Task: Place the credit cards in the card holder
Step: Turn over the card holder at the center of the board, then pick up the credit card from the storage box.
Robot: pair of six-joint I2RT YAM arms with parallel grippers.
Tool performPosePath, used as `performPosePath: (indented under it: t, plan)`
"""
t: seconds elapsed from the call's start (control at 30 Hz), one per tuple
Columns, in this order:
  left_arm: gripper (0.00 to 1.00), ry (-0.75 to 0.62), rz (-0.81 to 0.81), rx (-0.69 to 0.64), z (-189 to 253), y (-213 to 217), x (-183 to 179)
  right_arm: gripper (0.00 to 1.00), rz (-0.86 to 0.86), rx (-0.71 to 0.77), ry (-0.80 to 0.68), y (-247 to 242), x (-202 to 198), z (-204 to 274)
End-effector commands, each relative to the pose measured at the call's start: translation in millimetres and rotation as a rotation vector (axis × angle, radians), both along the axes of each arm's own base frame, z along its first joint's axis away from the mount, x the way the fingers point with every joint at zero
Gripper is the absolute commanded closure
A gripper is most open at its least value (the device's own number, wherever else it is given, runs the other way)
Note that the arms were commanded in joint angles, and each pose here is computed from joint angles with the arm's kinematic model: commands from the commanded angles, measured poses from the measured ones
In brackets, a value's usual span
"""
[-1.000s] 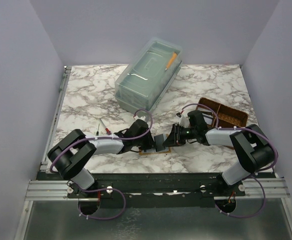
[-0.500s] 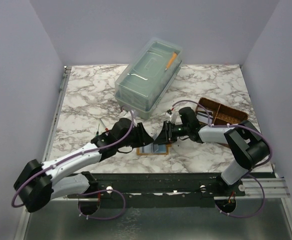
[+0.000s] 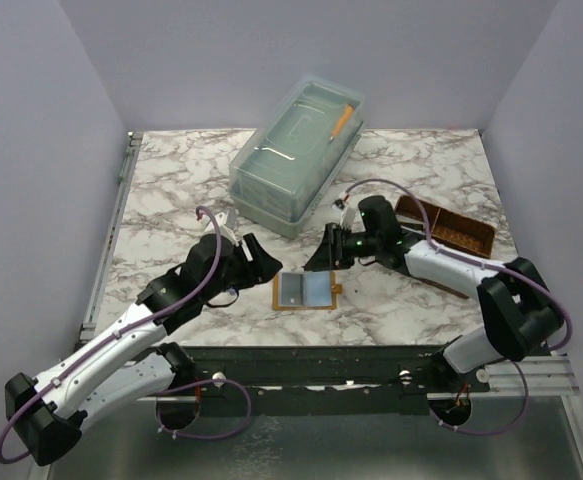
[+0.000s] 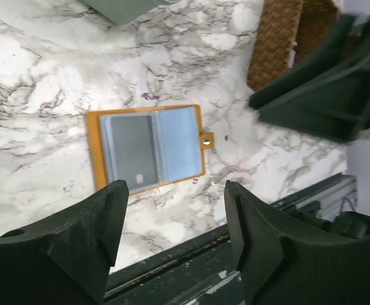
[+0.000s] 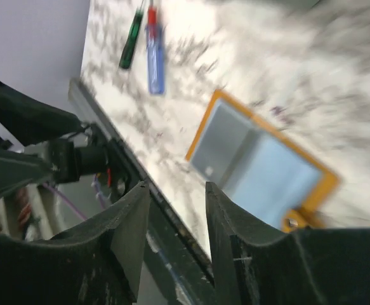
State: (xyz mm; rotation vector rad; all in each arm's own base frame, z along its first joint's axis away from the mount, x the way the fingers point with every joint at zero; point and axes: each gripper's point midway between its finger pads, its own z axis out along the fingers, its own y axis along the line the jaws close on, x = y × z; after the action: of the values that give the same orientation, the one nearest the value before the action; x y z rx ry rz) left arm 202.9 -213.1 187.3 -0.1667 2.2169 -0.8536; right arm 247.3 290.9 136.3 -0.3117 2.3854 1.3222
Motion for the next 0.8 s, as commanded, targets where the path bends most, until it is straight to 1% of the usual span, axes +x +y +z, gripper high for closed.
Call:
performPosePath:
  t: [0.0, 0.07, 0.17, 0.27, 0.3, 0.33, 0.4, 0.47, 0.6, 0.7, 0.77]
  plan:
    - [0.30, 0.003, -0.037, 0.131, -10, 1, 14, 0.55, -0.187, -0.184, -0.064, -85, 37, 12]
    - [0.29, 0.022, -0.048, 0.147, -13, -2, 21, 0.55, -0.293, -0.254, -0.063, -121, 58, 15]
    - [0.26, 0.047, -0.064, 0.164, -13, -8, 33, 0.55, -0.434, -0.351, -0.024, -167, 78, 15]
    - [0.26, 0.037, -0.082, 0.205, -2, -13, 45, 0.55, -0.557, -0.414, 0.037, -209, 89, 10]
    - [0.26, 0.024, -0.087, 0.214, 5, -15, 50, 0.52, -0.582, -0.437, 0.060, -218, 92, 6]
    - [0.26, 0.030, -0.089, 0.237, 4, -13, 51, 0.51, -0.617, -0.451, 0.096, -232, 95, 3]
    - [0.26, 0.040, -0.077, 0.282, 8, -10, 57, 0.51, -0.611, -0.479, 0.157, -241, 100, -9]
    - [0.26, 0.067, -0.076, 0.339, 8, -6, 60, 0.53, -0.556, -0.477, 0.165, -238, 108, -13]
    - [0.27, 0.112, -0.118, 0.464, 9, -1, 65, 0.51, -0.484, -0.464, 0.113, -234, 129, -13]
    - [0.27, 0.114, -0.151, 0.542, 8, 0, 74, 0.50, -0.395, -0.537, 0.086, -242, 132, -28]
    - [0.27, 0.110, -0.182, 0.560, 10, -5, 80, 0.48, -0.375, -0.568, 0.022, -247, 135, -31]
